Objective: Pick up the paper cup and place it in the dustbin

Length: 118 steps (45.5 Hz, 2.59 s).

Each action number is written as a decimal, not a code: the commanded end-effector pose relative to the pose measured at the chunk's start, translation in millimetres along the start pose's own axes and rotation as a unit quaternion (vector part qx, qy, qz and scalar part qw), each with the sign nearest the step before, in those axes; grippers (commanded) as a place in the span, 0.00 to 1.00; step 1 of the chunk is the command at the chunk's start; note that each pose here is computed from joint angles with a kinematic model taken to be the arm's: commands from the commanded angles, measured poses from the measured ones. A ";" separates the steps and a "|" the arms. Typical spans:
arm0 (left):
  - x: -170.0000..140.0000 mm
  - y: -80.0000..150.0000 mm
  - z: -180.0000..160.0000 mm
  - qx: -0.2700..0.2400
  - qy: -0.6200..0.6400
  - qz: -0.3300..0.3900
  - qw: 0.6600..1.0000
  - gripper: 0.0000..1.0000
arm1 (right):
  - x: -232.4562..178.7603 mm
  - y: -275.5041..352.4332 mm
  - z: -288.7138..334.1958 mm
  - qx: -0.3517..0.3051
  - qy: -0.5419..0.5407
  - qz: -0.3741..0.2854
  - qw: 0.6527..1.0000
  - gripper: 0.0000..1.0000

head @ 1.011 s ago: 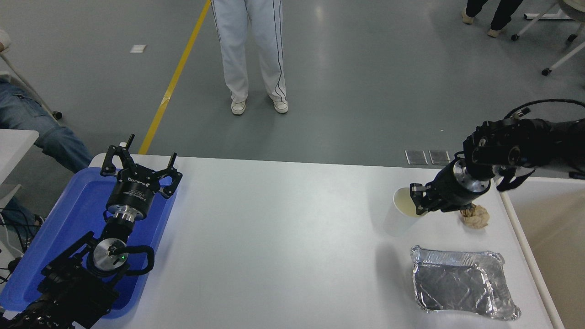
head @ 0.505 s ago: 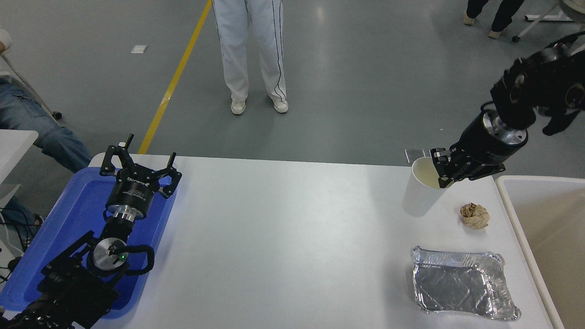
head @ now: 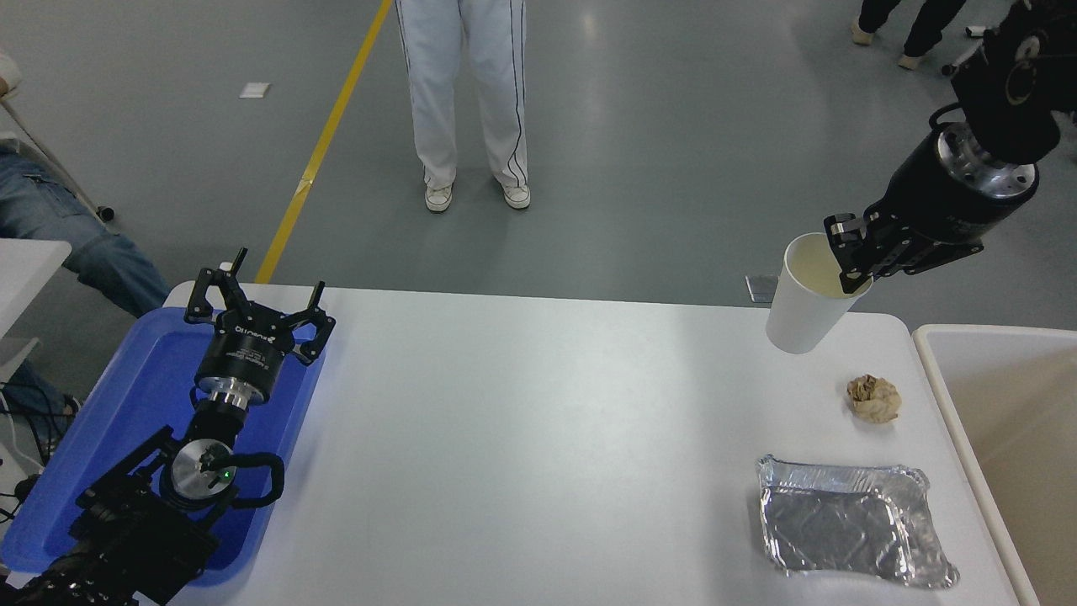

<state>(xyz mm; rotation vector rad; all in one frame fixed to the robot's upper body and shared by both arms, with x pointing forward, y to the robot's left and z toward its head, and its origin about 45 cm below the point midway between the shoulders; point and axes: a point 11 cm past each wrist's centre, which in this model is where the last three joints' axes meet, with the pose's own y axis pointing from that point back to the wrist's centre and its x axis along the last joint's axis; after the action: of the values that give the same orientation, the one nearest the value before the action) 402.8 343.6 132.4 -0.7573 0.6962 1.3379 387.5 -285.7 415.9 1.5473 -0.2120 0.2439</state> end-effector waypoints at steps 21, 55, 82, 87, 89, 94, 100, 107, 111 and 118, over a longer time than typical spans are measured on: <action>0.6 0.5 0.4 -0.002 0.001 0.001 1.000 1.00 | -14.9 11.7 63.1 -0.037 -0.067 0.001 0.997 0.00; 0.6 0.5 0.4 -0.002 0.001 0.001 1.000 1.00 | -91.3 -10.4 204.5 -0.062 -0.189 -0.026 0.980 0.00; 0.6 0.5 0.4 -0.002 0.001 0.001 1.000 1.00 | -137.2 -14.5 289.8 -0.097 -0.268 -0.002 0.959 0.00; 0.6 0.5 0.4 -0.002 0.001 0.001 1.000 1.00 | -148.2 -20.5 306.8 -0.107 -0.287 0.000 0.952 0.00; 0.6 0.5 0.4 -0.002 0.001 0.001 1.000 1.00 | -150.3 -25.8 310.4 -0.110 -0.290 -0.003 0.951 0.00; 0.6 0.5 0.4 -0.002 0.001 0.001 1.000 1.00 | -150.0 -40.3 319.5 -0.117 -0.296 -0.003 0.948 0.00; 0.6 0.5 0.4 -0.002 0.001 0.001 1.000 1.00 | -150.4 -60.9 330.4 -0.121 -0.308 0.004 0.944 0.00; 0.6 0.5 0.4 -0.002 0.001 0.001 1.000 1.00 | -151.8 -83.0 339.6 -0.127 -0.319 0.009 0.939 0.00; 0.6 0.5 0.4 -0.002 0.001 0.001 1.000 1.00 | -151.1 -93.8 342.8 -0.133 -0.321 0.012 0.937 0.00; 0.6 0.5 0.4 -0.002 0.001 0.001 1.000 1.00 | -145.7 -109.5 343.4 -0.146 -0.315 0.012 0.938 0.00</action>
<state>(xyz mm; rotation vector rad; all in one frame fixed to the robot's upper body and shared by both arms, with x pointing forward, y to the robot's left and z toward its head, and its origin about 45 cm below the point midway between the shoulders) 402.3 344.1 131.9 -0.7604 0.6970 1.3406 280.9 -624.0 300.7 1.3174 -0.7209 -0.2560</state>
